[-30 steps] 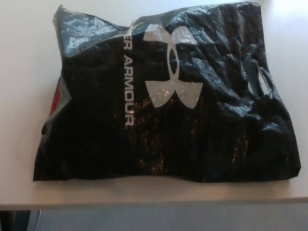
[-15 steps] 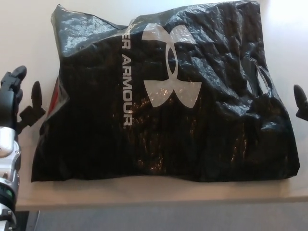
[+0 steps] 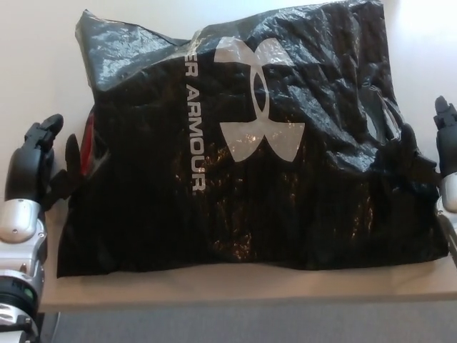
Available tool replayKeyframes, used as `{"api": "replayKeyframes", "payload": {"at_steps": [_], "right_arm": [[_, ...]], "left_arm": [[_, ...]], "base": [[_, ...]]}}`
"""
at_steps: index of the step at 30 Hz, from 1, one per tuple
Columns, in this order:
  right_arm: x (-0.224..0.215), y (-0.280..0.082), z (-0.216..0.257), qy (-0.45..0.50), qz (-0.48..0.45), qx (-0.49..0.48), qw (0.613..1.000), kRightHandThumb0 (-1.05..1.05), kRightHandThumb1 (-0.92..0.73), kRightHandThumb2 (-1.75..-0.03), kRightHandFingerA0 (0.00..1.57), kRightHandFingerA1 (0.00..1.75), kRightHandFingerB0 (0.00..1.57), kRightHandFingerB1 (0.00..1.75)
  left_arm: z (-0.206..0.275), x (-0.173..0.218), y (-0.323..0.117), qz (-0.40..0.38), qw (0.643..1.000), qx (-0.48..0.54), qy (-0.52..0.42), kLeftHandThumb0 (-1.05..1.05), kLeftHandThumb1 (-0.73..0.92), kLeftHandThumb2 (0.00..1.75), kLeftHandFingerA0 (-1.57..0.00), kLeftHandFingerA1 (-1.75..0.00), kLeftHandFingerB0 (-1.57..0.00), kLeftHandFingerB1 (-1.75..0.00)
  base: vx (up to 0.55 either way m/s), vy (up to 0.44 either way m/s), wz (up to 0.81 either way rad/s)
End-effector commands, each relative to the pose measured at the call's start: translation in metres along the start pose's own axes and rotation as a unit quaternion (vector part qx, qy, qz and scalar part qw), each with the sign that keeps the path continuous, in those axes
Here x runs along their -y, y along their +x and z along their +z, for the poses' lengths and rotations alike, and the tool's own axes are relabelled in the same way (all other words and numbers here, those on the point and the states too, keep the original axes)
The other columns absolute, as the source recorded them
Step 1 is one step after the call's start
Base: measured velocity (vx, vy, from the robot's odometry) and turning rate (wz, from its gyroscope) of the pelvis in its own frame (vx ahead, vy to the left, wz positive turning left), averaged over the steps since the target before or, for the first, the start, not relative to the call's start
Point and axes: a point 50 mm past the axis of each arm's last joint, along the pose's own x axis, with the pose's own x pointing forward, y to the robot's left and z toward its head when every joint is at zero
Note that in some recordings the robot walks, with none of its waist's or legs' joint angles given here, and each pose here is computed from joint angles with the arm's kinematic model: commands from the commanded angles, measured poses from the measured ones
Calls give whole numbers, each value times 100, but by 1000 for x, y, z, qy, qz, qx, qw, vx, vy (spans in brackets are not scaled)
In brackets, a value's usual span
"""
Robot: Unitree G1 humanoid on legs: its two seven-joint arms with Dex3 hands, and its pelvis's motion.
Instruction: A plastic bag is kept in the middle of the desk and the robot uses both its hands to grab the bag from the left and right and brings its hands close together to compress the bag
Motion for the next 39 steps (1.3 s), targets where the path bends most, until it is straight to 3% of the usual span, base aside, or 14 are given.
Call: {"api": "replayKeyframes", "payload": {"at_steps": [1,2,4,5,13,15,17,19,21,22,24,25,30,39], "right_arm": [[-12,-2,5,40,18,9,999,-94,-88,-121,0,14,0,5],[-15,-3,8,44,19,11,999,-95,-89,-121,0,13,0,4],[-24,-5,14,72,33,27,997,-90,-87,-120,0,17,0,7],[-29,-6,17,85,45,34,995,-93,-91,-121,0,14,0,5],[-61,-16,27,152,95,33,983,-85,-87,-121,0,20,0,13],[-66,-19,27,174,103,39,979,-78,-92,-80,5,27,0,1],[-71,-22,27,213,128,48,967,-84,-80,-115,7,45,4,18],[-79,-27,25,240,162,52,956,-89,-88,-120,5,32,0,9],[-84,-29,24,259,168,42,950,-84,-92,-78,12,30,0,12],[-87,-31,25,265,170,43,948,-86,-80,-117,10,36,0,12],[-91,-35,26,277,172,51,944,-85,-79,-116,11,36,0,13],[-93,-36,28,285,174,56,941,-87,-92,-81,9,29,0,5],[-103,-45,39,327,200,88,920,-92,-92,-124,2,32,0,6],[-115,-68,61,315,278,201,885,-91,-81,-108,0,10,0,0]], "left_arm": [[-17,13,-6,-21,997,-31,-63,-93,82,90,-2,-19,-8,-22],[-17,14,-6,-26,997,-29,-65,-84,80,121,0,-19,-8,-22],[-14,19,-5,-32,996,-28,-79,-89,92,82,0,-20,-7,-23],[-13,22,-4,-34,996,-26,-81,-90,84,124,0,-15,-8,-20],[-6,51,-4,-67,993,-10,-92,-89,85,123,-5,-17,-8,-21],[-6,56,-6,-72,993,-8,-90,-88,86,123,-5,-19,-8,-21],[-6,62,-7,-79,993,-4,-90,-87,91,81,-1,-24,-8,-23],[-11,67,-10,-89,992,-9,-91,-82,82,123,0,-22,-9,-22],[-13,73,-12,-96,990,-13,-99,-84,85,125,0,-19,-5,-20],[-12,77,-13,-101,989,-11,-107,-80,85,125,0,-20,-3,-21],[-11,84,-15,-107,988,-6,-113,-84,89,127,0,-17,-2,-18],[-9,88,-15,-108,987,-2,-119,-84,87,126,0,-16,-2,-18],[1,101,-17,-119,984,27,-128,-88,83,108,0,-9,-5,-18],[33,123,-23,-158,974,131,-96,-81,92,127,0,-14,0,-14]], "base": [[0,0,0],[0,0,0],[0,0,0],[0,0,0],[0,0,0],[0,0,0],[0,0,0],[0,0,0],[0,0,0],[0,0,0],[0,0,0],[0,0,0],[0,0,0],[0,0,0]]}}
